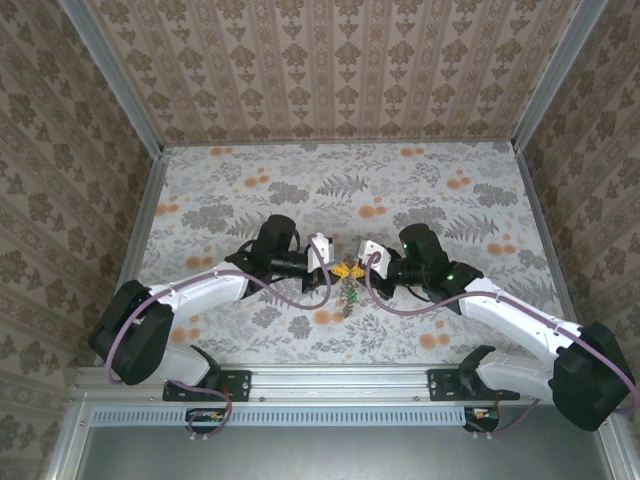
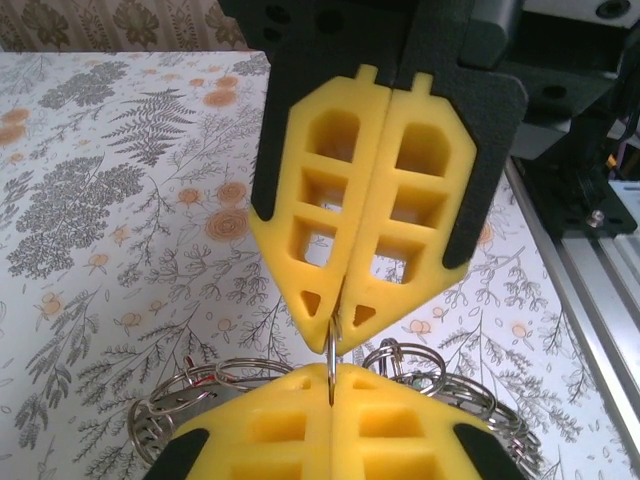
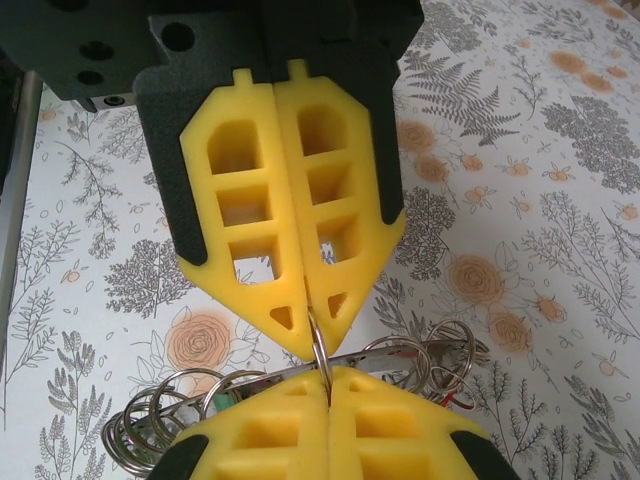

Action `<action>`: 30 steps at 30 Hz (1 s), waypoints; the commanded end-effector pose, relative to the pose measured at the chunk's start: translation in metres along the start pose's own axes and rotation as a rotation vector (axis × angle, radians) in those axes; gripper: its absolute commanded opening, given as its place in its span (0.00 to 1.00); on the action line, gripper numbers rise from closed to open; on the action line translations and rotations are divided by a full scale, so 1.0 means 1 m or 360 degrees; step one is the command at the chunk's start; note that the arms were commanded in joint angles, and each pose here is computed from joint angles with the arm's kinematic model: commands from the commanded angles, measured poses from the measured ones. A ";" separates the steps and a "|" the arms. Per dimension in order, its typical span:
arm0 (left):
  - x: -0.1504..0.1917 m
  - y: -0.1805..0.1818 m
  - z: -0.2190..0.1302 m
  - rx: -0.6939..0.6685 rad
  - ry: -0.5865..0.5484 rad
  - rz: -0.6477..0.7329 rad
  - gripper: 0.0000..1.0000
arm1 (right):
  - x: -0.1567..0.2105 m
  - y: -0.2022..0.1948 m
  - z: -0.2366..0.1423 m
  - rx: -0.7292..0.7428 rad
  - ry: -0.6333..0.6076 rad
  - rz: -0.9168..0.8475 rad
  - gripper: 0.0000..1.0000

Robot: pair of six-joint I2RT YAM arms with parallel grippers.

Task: Put the keys on the keyring

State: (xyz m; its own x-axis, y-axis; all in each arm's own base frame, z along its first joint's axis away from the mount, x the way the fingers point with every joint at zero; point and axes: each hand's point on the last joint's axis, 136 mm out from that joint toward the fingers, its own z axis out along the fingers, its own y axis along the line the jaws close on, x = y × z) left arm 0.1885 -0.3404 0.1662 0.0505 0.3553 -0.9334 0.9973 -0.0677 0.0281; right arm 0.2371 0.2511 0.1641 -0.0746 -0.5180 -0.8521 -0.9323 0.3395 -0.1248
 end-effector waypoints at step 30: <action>-0.019 0.004 -0.012 -0.0082 -0.0053 0.0005 0.00 | 0.205 -0.088 -0.134 0.1330 0.1001 0.2204 0.42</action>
State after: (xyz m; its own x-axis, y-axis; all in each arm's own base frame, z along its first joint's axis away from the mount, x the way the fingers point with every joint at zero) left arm 0.1923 -0.3377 0.1718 0.0367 0.3596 -0.9324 0.9992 -0.0281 0.0285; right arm 0.2741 0.0282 0.0754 -0.8930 0.3004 -0.3351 0.2517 0.9507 0.1814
